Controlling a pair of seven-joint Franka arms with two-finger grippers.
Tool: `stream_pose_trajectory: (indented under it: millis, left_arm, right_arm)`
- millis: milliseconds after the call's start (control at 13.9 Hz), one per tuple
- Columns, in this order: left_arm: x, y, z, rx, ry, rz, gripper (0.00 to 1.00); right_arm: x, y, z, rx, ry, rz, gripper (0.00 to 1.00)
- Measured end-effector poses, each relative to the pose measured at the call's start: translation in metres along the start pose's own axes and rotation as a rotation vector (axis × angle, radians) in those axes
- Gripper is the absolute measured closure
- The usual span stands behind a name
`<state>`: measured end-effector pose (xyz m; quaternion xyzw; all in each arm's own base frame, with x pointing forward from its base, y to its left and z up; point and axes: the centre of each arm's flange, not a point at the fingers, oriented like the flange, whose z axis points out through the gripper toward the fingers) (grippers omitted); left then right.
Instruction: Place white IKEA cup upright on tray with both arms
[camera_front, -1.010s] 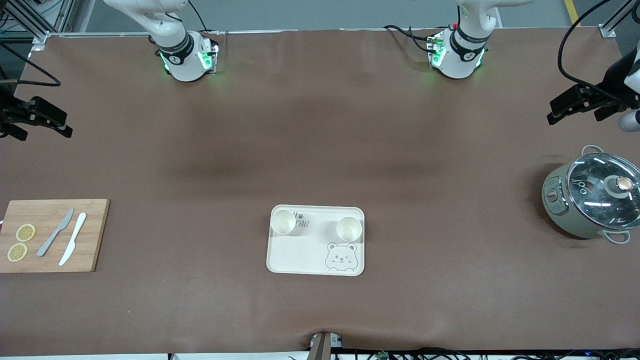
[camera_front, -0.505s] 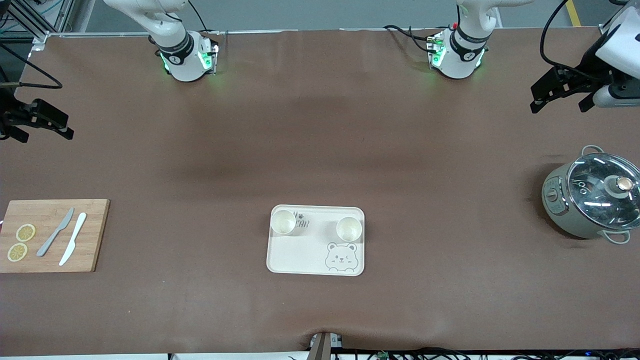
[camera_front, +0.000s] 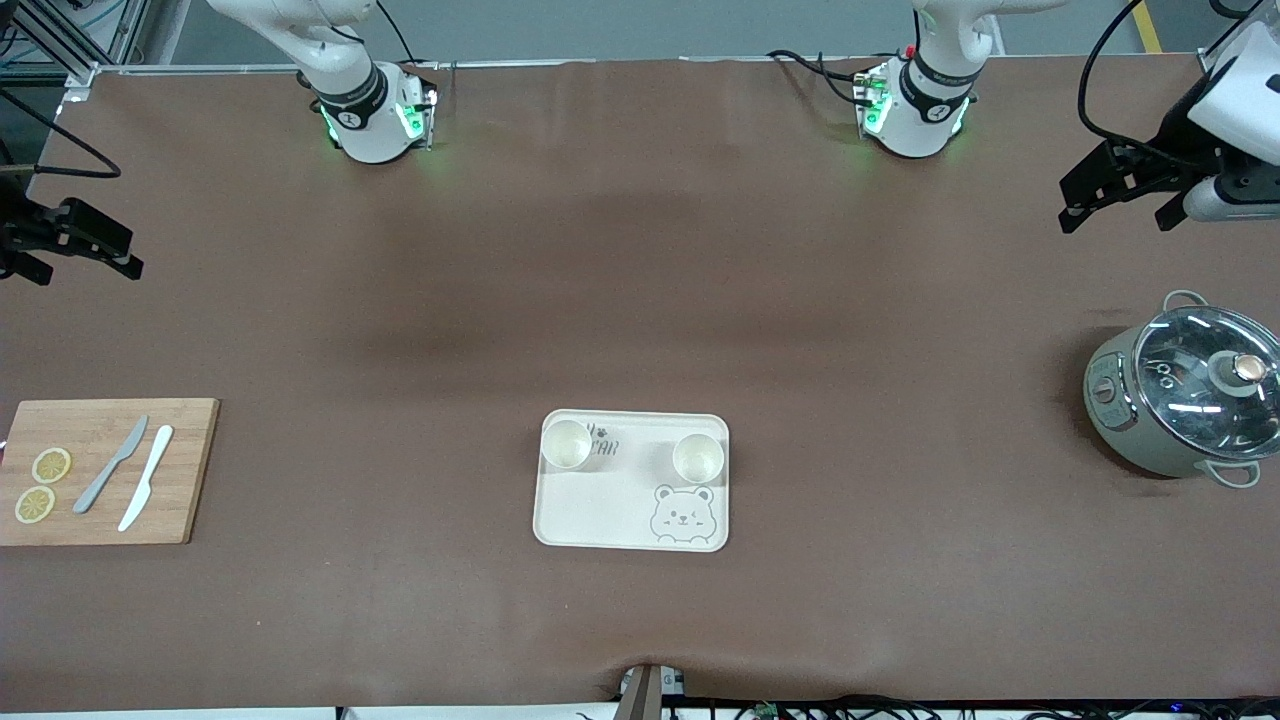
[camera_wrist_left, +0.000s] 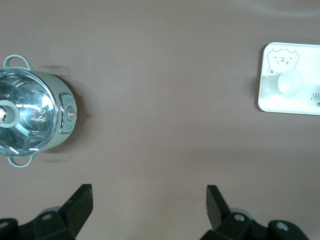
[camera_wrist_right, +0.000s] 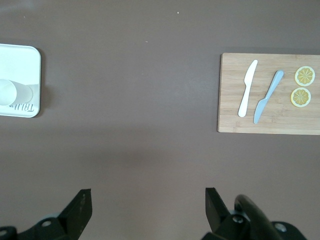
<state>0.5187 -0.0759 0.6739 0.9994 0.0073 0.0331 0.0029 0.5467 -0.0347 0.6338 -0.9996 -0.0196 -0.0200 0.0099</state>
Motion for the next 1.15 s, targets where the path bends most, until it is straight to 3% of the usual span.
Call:
stream_pose_trajectory:
  millis: [1155]
  left_arm:
    - [0.005,-0.01,-0.008,-0.004,0.019,-0.018,0.0]
  right_arm:
    - [0.0,0.001,0.0,-0.001,-0.001,0.002,0.0]
